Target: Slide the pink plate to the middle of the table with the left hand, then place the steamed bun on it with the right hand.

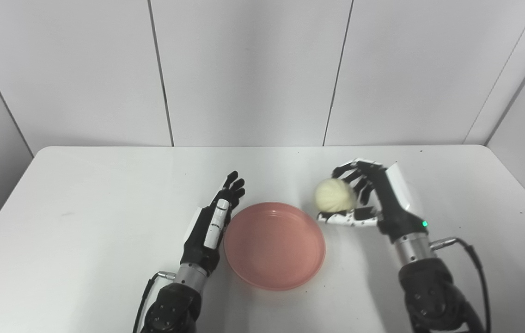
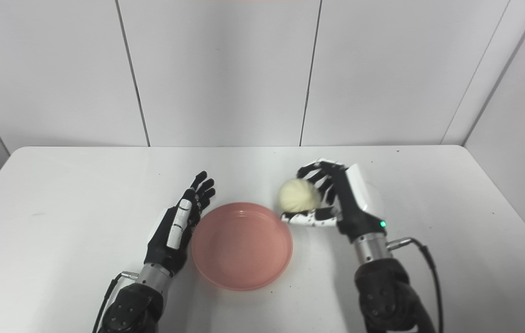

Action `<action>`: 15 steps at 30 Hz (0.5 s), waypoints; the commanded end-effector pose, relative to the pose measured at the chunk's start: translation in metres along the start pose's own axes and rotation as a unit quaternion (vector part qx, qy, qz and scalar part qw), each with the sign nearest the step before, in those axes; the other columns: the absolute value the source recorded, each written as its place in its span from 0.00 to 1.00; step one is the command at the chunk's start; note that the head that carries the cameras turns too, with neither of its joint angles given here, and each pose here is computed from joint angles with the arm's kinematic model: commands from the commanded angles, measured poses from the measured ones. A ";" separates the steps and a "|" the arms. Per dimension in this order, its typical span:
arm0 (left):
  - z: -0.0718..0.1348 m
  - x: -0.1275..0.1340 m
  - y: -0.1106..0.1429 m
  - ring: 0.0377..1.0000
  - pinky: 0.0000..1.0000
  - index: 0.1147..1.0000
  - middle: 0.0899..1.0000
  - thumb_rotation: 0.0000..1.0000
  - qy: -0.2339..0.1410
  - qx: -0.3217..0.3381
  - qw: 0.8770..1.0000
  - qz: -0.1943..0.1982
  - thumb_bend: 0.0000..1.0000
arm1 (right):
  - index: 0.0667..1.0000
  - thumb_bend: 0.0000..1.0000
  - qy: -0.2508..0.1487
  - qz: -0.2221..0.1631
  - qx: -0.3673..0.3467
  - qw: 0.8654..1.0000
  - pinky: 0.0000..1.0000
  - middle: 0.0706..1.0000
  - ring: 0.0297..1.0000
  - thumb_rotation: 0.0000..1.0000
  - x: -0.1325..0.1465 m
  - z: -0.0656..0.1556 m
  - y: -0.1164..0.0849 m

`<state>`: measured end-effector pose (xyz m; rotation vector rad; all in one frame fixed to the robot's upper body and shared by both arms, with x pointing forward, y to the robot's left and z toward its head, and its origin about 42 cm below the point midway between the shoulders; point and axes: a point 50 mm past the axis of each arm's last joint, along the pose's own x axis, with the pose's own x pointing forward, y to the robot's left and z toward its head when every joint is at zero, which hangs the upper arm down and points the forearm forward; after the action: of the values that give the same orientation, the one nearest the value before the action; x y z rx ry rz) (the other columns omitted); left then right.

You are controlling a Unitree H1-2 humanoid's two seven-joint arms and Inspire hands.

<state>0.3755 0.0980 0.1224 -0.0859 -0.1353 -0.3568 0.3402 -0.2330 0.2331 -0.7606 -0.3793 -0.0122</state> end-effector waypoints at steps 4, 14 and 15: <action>-0.022 -0.015 -0.009 0.95 1.00 0.93 0.95 1.00 0.024 -0.017 1.000 0.004 0.64 | 0.47 0.51 -0.060 0.003 0.008 0.998 0.13 0.34 0.18 0.00 0.002 0.017 0.025; -0.020 -0.017 -0.005 0.94 0.99 0.93 0.94 1.00 0.019 -0.018 1.000 0.003 0.63 | 0.47 0.51 -0.055 0.064 0.011 0.996 0.24 0.37 0.29 0.00 -0.004 -0.001 0.074; -0.019 -0.017 -0.005 0.94 0.98 0.93 0.94 1.00 0.019 -0.016 1.000 0.002 0.63 | 0.48 0.51 -0.056 0.067 0.008 0.996 0.25 0.37 0.30 0.00 -0.004 -0.001 0.077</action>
<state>0.3746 0.0964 0.1232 -0.0913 -0.1387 -0.3609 0.3445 -0.1868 0.1616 -0.7842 -0.3179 0.1669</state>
